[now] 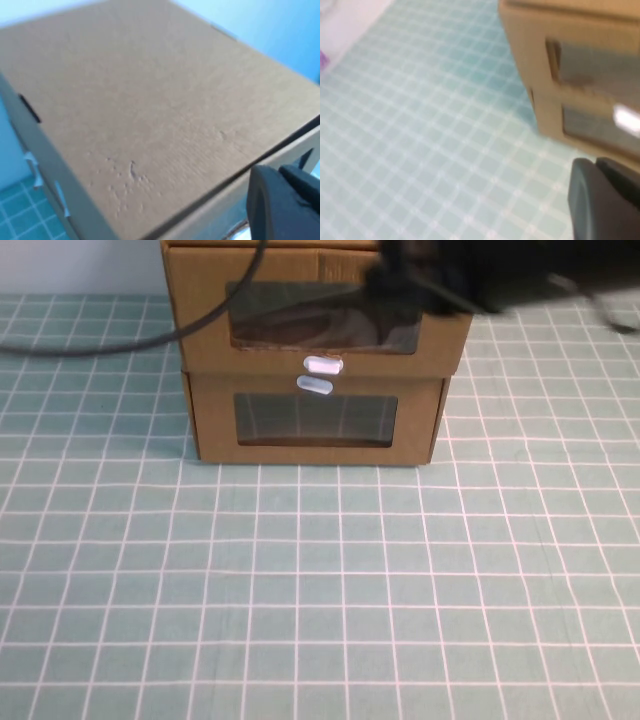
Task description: Close the shoe box
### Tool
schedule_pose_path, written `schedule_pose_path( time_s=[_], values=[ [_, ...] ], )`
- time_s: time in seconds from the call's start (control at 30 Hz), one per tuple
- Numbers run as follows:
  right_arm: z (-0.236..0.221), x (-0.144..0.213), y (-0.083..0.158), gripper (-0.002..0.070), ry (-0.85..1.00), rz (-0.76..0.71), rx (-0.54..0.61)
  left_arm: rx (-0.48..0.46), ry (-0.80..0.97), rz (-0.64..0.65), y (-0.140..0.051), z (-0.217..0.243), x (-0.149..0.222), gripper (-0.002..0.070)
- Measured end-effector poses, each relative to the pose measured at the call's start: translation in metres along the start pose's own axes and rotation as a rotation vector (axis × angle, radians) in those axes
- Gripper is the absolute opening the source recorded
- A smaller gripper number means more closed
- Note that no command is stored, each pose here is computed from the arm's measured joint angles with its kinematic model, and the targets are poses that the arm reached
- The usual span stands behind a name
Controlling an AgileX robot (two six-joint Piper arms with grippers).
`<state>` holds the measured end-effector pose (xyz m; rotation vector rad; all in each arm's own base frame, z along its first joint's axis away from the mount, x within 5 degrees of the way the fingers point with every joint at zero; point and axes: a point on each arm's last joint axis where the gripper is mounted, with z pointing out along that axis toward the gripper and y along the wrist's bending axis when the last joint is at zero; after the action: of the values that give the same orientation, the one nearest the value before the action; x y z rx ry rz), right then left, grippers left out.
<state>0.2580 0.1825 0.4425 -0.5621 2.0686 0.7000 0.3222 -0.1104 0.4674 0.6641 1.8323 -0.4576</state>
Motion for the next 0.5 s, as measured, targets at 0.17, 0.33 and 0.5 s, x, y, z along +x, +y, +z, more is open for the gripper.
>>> schedule_pose_path(
  time_s=[0.17, 0.33, 0.5],
  values=[
    [-0.08, 0.044, 0.018, -0.0011, 0.001, -0.021, 0.051, -0.092, -0.113, 0.001, -0.027, -0.062, 0.02, -0.0005],
    [-0.164, 0.115, 0.02, -0.0011, -0.099, -0.015, 0.073, -0.179, -0.232, 0.012, -0.065, -0.136, 0.072, -0.0005],
    [-0.214, 0.187, 0.014, -0.0011, -0.175, 0.024, 0.09, -0.236, -0.343, 0.023, -0.096, -0.186, 0.135, -0.0005]
  ],
)
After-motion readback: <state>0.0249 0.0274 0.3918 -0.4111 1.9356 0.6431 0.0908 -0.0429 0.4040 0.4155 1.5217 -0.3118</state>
